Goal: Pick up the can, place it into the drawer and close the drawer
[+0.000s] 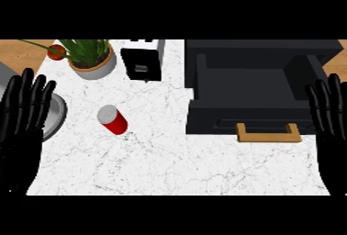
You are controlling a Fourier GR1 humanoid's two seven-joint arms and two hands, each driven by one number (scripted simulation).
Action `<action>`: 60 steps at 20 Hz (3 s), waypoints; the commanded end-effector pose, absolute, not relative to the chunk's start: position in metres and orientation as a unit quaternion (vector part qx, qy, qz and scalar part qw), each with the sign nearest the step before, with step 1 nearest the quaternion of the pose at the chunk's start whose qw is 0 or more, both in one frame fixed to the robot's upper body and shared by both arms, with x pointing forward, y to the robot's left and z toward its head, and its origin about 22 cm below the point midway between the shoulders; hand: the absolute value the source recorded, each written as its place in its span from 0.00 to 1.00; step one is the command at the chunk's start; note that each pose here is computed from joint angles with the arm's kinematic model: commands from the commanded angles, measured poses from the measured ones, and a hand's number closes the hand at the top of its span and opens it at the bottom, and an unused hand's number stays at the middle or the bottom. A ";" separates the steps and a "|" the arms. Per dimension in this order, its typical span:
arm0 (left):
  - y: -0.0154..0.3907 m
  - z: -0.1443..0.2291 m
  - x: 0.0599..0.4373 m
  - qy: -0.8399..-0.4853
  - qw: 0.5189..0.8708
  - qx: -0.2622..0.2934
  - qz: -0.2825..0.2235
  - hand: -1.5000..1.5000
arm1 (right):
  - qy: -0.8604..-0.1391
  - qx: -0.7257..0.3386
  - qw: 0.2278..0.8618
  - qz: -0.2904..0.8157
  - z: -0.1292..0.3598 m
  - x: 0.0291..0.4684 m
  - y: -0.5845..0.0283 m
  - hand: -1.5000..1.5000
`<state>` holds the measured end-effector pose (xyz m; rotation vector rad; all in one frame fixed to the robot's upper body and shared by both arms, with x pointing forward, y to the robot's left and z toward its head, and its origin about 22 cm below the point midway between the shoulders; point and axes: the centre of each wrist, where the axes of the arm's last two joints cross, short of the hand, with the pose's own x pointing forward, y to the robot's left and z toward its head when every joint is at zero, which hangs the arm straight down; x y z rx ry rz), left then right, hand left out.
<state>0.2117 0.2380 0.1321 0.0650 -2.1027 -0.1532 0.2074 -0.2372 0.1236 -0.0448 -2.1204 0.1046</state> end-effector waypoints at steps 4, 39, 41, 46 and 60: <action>0.269 0.129 0.218 -0.866 0.489 -0.064 -0.085 0.00 | -0.874 -0.014 0.485 0.035 0.118 0.195 -0.246 0.00; 0.271 0.021 0.260 -0.708 0.702 -0.033 -0.062 0.00 | -0.792 -0.075 0.605 -0.028 0.110 0.184 -0.285 0.00; 0.282 0.012 0.263 -0.705 0.707 -0.020 -0.053 0.00 | -0.796 -0.078 0.600 -0.024 0.127 0.182 -0.292 0.00; 0.283 -0.028 0.250 -0.706 0.707 0.007 -0.054 0.00 | -0.791 -0.084 0.606 -0.030 0.119 0.178 -0.288 0.00; 0.289 -0.093 0.280 -0.680 0.733 0.019 -0.028 0.00 | -0.789 -0.079 0.608 -0.032 0.124 0.159 -0.287 0.00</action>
